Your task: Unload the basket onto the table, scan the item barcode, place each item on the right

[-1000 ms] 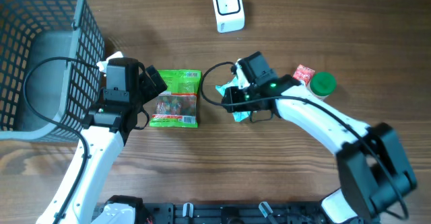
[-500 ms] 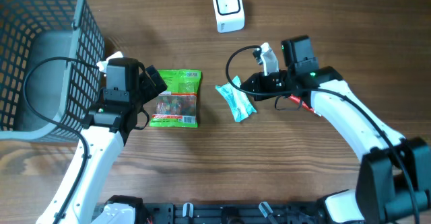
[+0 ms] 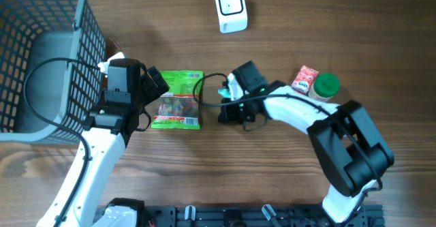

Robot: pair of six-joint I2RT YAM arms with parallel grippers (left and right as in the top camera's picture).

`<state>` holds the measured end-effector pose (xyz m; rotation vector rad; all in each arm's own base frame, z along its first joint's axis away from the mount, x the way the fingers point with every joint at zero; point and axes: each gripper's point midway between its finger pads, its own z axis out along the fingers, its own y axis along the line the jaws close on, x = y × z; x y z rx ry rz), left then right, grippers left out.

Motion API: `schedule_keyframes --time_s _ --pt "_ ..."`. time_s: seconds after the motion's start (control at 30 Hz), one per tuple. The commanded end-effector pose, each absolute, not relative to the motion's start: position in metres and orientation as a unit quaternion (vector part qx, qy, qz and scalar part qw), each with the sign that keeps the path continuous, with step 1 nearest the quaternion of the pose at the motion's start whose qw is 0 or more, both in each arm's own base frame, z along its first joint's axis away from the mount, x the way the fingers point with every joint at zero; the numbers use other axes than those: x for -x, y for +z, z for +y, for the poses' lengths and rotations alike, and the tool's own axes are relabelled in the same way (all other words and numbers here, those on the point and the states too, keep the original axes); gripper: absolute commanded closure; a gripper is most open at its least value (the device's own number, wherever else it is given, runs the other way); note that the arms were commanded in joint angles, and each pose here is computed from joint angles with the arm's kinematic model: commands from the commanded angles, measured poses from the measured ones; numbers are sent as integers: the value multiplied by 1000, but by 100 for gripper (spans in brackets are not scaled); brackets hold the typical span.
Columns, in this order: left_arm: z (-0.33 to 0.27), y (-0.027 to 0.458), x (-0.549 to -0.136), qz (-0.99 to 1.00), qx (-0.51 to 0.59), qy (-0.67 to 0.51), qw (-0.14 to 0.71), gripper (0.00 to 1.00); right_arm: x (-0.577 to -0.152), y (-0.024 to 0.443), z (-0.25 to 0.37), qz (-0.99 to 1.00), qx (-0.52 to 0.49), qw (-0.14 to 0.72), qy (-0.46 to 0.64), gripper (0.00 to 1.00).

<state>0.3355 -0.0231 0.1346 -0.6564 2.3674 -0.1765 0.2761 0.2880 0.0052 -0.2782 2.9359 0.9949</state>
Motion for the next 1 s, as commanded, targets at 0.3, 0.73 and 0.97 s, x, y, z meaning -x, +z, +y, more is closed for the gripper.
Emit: schedule_keyframes --time_s 0.3,0.73,0.97 --pt "-20 139 -338 904 250 -63 341 0 -381 68 131 959 -47 168 225 96" --pt "-20 139 -338 904 250 -63 341 0 -312 -2 182 959 -14 69 275 93" --pt "-20 139 -338 904 250 -63 341 0 -259 -5 230 961 27 -3 277 93"
